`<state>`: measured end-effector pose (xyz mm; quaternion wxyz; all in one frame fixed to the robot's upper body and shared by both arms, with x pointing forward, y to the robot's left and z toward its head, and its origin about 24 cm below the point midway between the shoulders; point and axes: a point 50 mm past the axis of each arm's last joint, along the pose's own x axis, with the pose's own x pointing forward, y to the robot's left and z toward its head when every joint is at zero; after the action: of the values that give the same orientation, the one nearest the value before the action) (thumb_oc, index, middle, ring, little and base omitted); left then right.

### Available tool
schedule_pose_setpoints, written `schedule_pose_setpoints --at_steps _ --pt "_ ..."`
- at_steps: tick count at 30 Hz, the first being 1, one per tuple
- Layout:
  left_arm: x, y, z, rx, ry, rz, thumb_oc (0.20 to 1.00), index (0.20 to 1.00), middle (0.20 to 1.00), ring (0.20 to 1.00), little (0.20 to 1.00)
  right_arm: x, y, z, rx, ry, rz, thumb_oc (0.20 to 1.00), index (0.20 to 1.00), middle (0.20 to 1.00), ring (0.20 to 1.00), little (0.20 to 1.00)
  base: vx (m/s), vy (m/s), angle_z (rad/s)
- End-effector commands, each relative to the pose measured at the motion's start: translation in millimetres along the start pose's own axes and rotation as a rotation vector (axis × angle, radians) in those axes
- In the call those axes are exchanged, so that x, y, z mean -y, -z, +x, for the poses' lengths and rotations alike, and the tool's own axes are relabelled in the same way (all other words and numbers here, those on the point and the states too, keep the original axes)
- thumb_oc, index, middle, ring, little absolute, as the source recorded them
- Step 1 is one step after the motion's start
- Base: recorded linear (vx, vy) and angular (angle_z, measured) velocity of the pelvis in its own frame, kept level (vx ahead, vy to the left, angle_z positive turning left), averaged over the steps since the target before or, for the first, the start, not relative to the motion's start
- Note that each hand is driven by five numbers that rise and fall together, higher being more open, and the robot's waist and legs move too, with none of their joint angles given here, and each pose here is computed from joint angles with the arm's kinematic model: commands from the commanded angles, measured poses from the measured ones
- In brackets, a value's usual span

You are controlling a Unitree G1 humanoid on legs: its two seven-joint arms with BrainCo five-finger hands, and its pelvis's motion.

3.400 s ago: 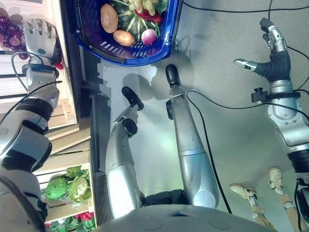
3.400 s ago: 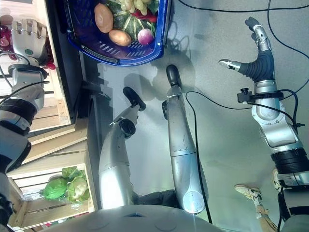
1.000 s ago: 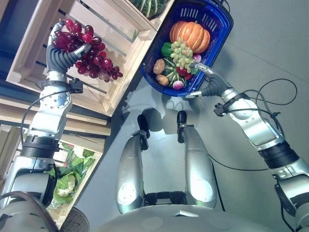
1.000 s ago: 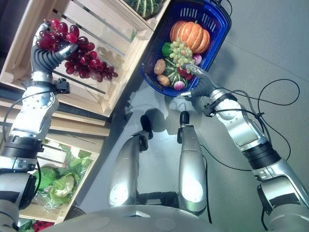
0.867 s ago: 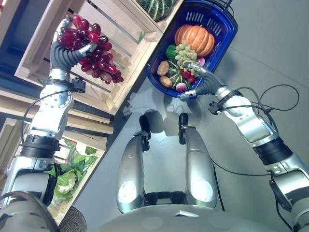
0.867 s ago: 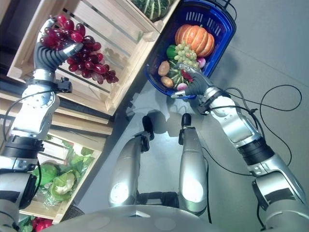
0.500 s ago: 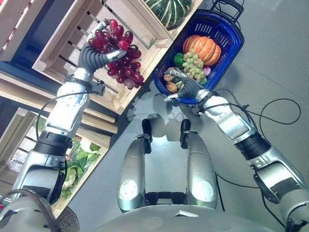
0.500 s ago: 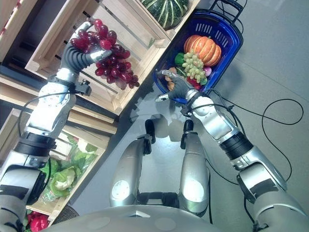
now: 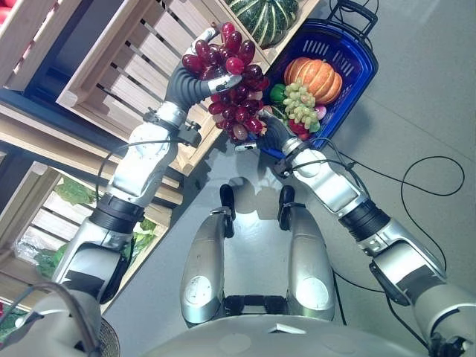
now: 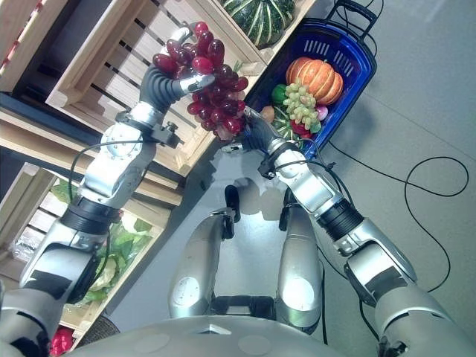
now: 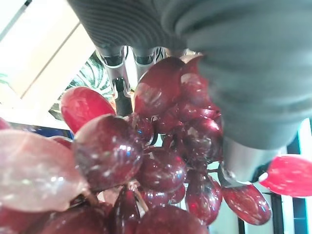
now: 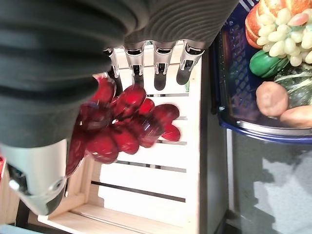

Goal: Pick up fruits and vegetables into the basket

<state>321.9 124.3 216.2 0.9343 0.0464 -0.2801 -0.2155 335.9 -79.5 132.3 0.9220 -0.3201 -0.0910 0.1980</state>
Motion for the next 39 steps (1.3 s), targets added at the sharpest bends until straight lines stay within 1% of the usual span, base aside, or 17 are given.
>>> schedule_pose_setpoints --at_steps 1,7,9,14,22,23,24,30,39 --pt "23.2 -58.6 6.2 0.323 0.095 -0.112 0.2 0.2 0.2 0.2 0.2 -5.7 -43.8 10.1 0.18 0.03 0.109 1.0 1.0 1.0 1.0 1.0 0.0 0.0 0.0" --pt "37.1 -60.4 8.2 0.336 0.121 -0.192 0.2 0.2 0.2 0.2 0.2 -10.8 -54.3 10.7 0.228 0.046 0.15 1.0 1.0 1.0 1.0 1.0 0.0 0.0 0.0" --pt "40.9 -60.4 8.2 0.343 0.121 -0.228 0.2 0.2 0.2 0.2 0.2 -10.4 -57.7 10.7 0.246 0.075 0.158 1.0 1.0 1.0 1.0 1.0 0.0 -0.009 0.02" --pt "46.6 -59.4 6.3 0.358 0.112 -0.295 0.2 0.2 0.2 0.2 0.2 -7.2 -63.2 9.5 0.282 0.129 0.219 1.0 1.0 1.0 1.0 1.0 0.01 -0.016 0.07" --pt "50.9 -55.4 2.5 0.366 0.083 -0.365 0.2 0.2 0.2 0.2 0.2 -8.6 -69.2 5.8 0.347 0.137 0.314 1.0 1.0 1.0 1.0 1.0 0.0 -0.003 0.01" --pt "51.8 -54.7 2.2 0.365 0.08 -0.368 0.2 0.2 0.2 0.2 0.2 -8.9 -70.4 5.0 0.363 0.137 0.327 0.589 0.589 0.589 0.589 0.589 0.0 0.0 0.0" --pt "52.4 -53.8 1.8 0.363 0.08 -0.369 0.2 0.2 0.2 0.2 0.2 -8.7 -71.7 4.5 0.376 0.133 0.339 0.2 0.2 0.2 0.2 0.2 0.0 0.0 0.0" --pt "51.3 -47.4 -2.1 0.361 0.064 -0.366 0.2 0.2 0.2 0.2 0.2 -15.4 -69.9 1.9 0.4 0.03 0.379 0.2 0.2 0.2 0.2 0.2 0.0 -0.013 0.01" --pt "47.7 -42.6 -2.2 0.335 0.045 -0.361 0.2 0.2 0.2 0.2 0.2 -16.7 -65.6 1.5 0.411 -0.051 0.424 0.2 0.2 0.2 0.2 0.2 0.0 -0.012 0.01"
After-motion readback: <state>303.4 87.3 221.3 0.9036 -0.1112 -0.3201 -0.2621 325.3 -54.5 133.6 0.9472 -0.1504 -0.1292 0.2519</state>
